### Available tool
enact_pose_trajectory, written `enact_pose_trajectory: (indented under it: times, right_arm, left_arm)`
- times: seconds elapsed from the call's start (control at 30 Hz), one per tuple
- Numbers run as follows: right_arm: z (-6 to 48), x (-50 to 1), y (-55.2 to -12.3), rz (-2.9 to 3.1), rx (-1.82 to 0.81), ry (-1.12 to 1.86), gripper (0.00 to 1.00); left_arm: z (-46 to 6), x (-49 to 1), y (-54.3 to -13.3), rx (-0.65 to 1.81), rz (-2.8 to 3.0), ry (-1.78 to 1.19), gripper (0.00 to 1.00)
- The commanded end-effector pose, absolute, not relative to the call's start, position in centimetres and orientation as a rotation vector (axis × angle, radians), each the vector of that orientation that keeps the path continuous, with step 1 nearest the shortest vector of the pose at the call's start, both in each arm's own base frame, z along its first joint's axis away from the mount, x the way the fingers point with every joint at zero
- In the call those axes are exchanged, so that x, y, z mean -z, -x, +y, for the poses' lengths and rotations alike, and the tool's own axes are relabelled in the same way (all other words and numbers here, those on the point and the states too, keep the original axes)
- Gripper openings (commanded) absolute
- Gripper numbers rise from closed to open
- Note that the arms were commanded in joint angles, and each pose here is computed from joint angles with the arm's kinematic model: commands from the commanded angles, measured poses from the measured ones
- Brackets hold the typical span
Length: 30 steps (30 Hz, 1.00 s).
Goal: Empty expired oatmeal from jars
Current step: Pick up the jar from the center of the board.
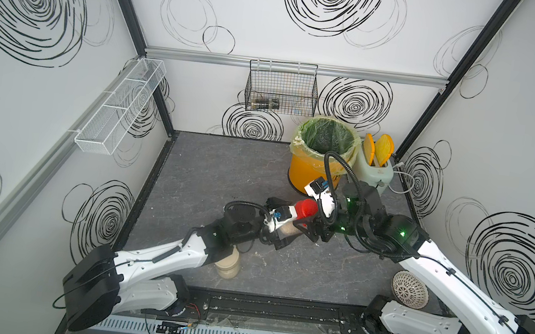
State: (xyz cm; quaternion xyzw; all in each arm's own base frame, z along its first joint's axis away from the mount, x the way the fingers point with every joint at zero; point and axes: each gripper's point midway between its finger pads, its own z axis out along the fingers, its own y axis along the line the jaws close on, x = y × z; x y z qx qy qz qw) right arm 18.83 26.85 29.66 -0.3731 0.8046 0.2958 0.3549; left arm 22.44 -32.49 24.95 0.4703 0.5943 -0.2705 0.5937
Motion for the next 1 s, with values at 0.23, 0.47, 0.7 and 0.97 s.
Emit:
enact_pose_trajectory:
  times: [0.23, 0.47, 0.7, 0.97]
  right_arm:
    - [27.6, -31.0, -18.7, 2.009, -0.803, 0.979, 0.79]
    - [28.0, -30.6, -18.5, 2.017, -0.819, 0.984, 0.79]
    - [27.6, -30.5, -18.2, 2.025, -0.810, 0.984, 0.98]
    - [25.4, -31.2, -18.3, 2.084, -0.762, 0.860, 0.98]
  left_arm:
    - [-32.8, -28.7, -22.1, 0.668, 1.274, -1.043, 0.96]
    - [-32.9, -29.4, -22.0, 0.696, 1.264, -1.032, 0.84]
    - [-32.5, -29.8, -22.3, 0.690, 1.263, -0.997, 0.75]
    - [-30.9, -30.3, -22.9, 0.626, 1.244, -0.891, 0.70]
